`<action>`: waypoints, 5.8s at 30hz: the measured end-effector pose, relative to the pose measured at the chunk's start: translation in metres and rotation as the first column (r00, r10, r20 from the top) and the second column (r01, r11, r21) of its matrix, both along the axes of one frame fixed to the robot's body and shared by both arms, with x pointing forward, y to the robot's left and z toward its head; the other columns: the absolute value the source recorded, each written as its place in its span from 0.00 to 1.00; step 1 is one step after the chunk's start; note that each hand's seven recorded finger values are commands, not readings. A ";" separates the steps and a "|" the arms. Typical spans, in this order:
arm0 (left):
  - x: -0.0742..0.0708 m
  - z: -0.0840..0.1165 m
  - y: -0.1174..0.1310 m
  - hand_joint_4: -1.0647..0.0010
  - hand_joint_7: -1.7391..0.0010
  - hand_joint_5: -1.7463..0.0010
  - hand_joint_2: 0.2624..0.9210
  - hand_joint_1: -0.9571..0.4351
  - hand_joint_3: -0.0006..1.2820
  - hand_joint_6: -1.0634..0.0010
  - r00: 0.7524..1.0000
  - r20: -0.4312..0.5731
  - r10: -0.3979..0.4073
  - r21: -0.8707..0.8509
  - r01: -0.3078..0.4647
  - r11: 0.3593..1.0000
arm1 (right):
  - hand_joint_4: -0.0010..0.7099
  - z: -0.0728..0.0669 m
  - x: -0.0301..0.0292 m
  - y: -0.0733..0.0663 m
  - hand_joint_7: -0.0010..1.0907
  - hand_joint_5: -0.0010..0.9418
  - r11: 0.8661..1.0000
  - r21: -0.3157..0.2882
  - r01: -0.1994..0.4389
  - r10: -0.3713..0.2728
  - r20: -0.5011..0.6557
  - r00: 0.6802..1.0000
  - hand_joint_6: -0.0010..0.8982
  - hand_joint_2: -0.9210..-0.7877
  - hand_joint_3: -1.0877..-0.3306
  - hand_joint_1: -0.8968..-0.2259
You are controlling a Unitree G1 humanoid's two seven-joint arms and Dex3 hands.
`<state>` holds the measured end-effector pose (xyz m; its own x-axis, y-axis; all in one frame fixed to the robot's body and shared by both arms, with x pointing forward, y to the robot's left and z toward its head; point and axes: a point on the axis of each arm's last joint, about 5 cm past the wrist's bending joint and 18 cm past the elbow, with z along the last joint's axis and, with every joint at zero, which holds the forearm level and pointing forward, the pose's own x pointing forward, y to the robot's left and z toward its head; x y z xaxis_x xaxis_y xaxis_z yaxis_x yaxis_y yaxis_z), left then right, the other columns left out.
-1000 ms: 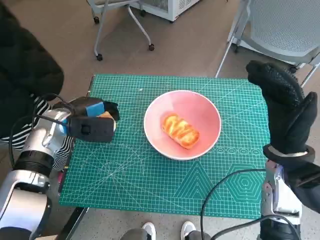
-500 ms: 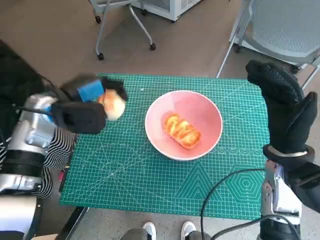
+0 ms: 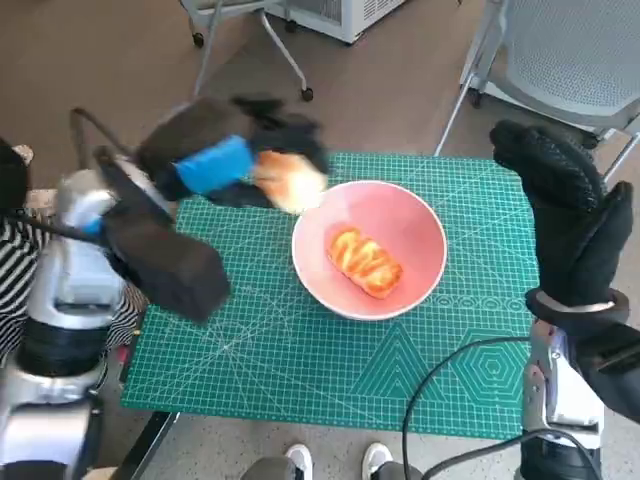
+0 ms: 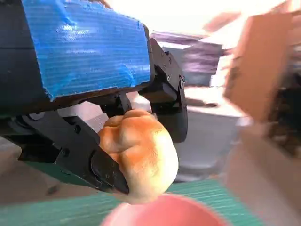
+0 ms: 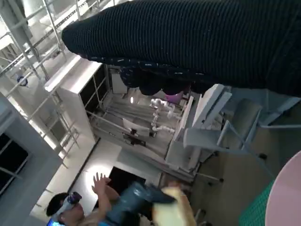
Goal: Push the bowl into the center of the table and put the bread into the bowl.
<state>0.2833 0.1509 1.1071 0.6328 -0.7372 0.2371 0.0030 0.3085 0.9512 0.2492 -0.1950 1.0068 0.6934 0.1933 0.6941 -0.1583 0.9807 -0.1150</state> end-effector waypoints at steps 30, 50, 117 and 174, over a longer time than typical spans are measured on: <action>0.043 -0.078 -0.060 0.67 0.85 0.93 0.91 0.59 0.05 0.69 0.910 -0.413 -0.033 0.163 0.110 0.981 | 0.25 0.006 -0.0046 -0.005 0.56 0.00 1.000 0.001 0.012 -0.012 0.011 1.000 0.01 0.00 0.46 0.33; 0.038 -0.049 -0.032 0.98 0.99 1.00 0.99 0.17 0.09 0.83 0.926 -0.350 -0.138 -0.094 0.112 0.989 | 0.25 0.010 -0.0037 -0.004 0.56 0.00 1.000 0.014 0.014 -0.014 0.003 1.000 0.02 0.00 0.48 0.33; 0.014 -0.089 -0.004 1.00 1.00 1.00 1.00 0.11 0.45 0.92 0.874 -0.023 -0.485 -0.904 0.189 0.384 | 0.26 0.045 0.0134 0.022 0.54 0.01 0.999 -0.032 0.015 -0.011 0.131 0.991 0.05 0.00 0.52 0.32; 0.012 -0.094 0.010 1.00 1.00 1.00 1.00 0.12 0.43 1.00 0.900 0.012 -0.435 -0.893 0.206 0.401 | 0.26 0.038 0.0115 0.030 0.53 0.00 1.000 -0.018 -0.011 0.013 0.110 0.994 0.04 0.00 0.52 0.30</action>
